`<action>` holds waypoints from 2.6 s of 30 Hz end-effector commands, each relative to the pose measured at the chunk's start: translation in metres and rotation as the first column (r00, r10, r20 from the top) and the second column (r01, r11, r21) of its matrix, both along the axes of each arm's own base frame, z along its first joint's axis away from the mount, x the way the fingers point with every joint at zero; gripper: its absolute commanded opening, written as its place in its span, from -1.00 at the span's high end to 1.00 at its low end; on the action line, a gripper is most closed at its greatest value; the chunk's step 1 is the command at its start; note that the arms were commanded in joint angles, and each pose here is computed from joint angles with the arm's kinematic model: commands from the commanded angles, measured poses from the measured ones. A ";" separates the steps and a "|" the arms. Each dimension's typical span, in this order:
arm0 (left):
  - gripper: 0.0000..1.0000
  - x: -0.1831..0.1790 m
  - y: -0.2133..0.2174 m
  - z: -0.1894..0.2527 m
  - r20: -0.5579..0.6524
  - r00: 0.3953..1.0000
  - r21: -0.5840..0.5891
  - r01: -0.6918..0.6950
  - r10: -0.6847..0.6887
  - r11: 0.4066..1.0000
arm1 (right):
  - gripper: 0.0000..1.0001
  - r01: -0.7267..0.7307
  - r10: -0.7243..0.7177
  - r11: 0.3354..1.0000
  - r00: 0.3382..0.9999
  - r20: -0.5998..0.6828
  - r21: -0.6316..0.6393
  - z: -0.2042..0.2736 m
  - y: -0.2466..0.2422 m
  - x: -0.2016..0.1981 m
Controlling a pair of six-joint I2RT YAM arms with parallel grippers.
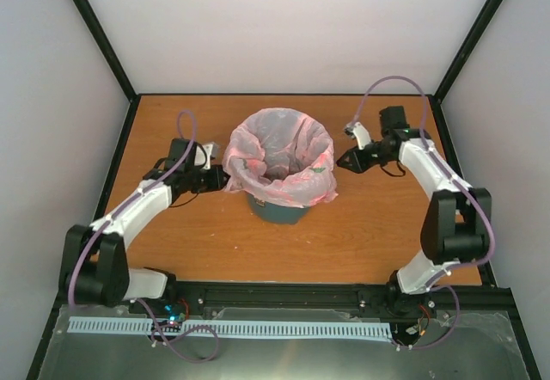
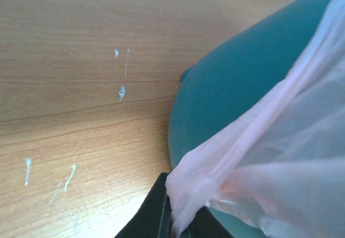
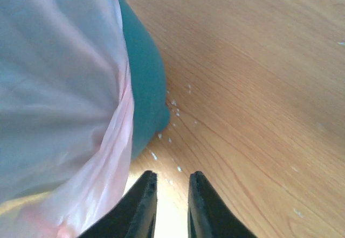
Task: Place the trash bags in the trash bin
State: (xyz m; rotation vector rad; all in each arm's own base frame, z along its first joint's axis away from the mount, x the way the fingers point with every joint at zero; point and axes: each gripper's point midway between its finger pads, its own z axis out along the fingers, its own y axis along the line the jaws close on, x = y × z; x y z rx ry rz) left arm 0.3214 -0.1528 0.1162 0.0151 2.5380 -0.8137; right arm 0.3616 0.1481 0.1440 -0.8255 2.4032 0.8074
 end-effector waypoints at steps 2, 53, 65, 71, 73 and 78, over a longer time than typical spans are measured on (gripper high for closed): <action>0.61 -0.016 0.017 0.023 0.071 0.995 0.020 -0.073 0.071 0.997 | 0.38 0.047 -0.048 0.999 0.996 0.072 0.021 0.036 -0.030 -0.027; 0.99 -0.071 -0.011 -0.065 0.114 0.992 -0.307 -0.022 0.060 0.951 | 0.94 -0.266 0.579 0.781 0.647 0.495 -0.565 -0.096 0.004 -0.115; 0.98 -0.063 0.000 -0.037 0.185 0.972 -0.299 -0.088 0.148 0.950 | 0.50 -0.224 0.565 0.792 0.623 0.541 -0.568 -0.073 -0.004 -0.128; 0.31 -0.058 0.023 -0.009 0.223 0.930 -0.299 -0.220 0.292 0.929 | 0.15 -0.198 0.505 0.845 0.600 0.620 -0.496 -0.019 -0.002 -0.142; -0.05 -0.060 0.028 0.000 0.246 0.917 -0.301 -0.236 0.315 0.924 | 0.13 -0.201 0.485 0.861 0.601 0.635 -0.467 0.000 -0.001 -0.149; -0.36 -0.062 0.033 0.023 0.261 0.897 -0.350 -0.257 0.358 0.901 | 0.10 -0.234 0.410 0.911 0.618 0.670 -0.341 0.066 0.008 -0.169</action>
